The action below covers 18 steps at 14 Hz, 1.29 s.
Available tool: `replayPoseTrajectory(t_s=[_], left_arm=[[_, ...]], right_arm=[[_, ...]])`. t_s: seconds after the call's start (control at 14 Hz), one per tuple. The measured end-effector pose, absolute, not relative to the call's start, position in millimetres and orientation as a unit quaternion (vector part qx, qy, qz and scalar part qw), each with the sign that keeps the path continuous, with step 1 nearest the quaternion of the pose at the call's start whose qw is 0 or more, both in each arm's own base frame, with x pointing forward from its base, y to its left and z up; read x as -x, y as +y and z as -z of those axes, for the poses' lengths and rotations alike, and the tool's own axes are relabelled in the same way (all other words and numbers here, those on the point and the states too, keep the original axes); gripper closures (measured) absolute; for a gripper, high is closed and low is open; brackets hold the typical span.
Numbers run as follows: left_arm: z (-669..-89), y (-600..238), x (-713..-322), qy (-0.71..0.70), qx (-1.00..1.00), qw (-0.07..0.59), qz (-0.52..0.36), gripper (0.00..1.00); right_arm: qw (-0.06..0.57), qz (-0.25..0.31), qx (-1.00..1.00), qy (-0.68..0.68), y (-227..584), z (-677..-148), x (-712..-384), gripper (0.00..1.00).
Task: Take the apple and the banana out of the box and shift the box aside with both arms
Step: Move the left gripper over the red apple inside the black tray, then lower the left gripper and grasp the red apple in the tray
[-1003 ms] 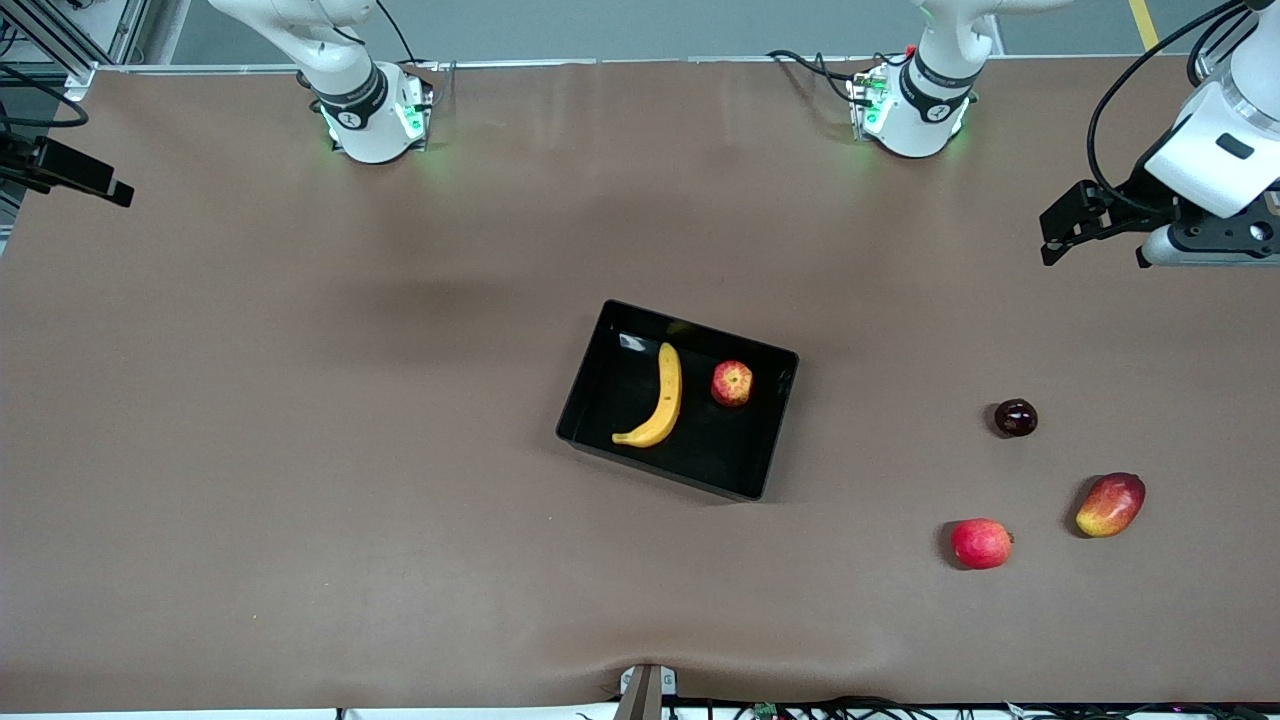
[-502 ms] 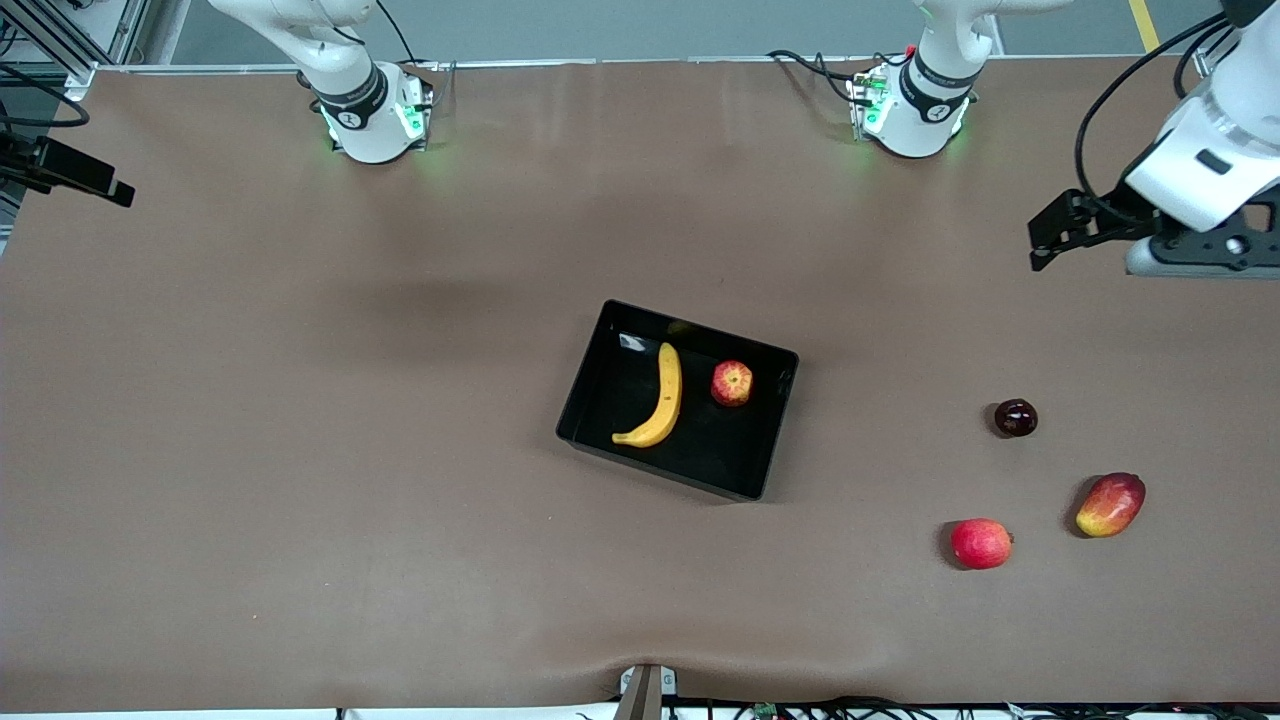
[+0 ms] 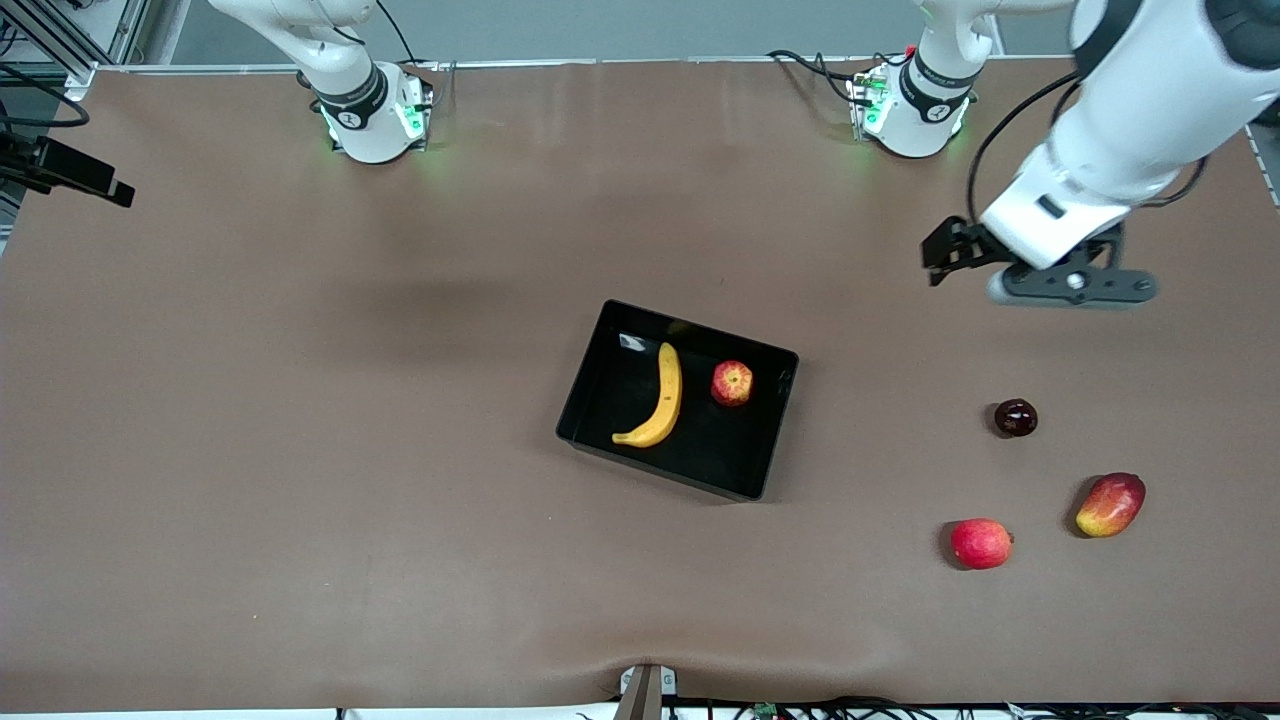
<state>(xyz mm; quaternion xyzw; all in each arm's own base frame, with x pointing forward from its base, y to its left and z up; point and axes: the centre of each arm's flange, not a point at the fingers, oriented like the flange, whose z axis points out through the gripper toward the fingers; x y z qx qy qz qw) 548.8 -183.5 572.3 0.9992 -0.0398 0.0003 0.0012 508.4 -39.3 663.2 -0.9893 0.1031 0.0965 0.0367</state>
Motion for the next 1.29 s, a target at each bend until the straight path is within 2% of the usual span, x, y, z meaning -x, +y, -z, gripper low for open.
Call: replayPoseTrajectory(t_s=[0.5,0.93,1.29], left_arm=[[-501.8,-232.3,-542.4,-0.003,-1.0,0.017,-0.02,0.0],[-471.7,-260.1,-540.8,-0.013,-0.999,0.028,-0.018,0.0],[-414.2,-312.6,-536.2,-0.004,-1.0,0.011,-0.026,0.0]], right_arm=[[0.037,-0.093,0.99,0.103,-39.1,-665.3,-508.6,0.0],[0.037,-0.093,0.99,0.102,-38.9,-665.6,-508.7,0.0],[0.037,-0.093,0.99,0.1,-37.5,-665.1,-509.2,0.0]])
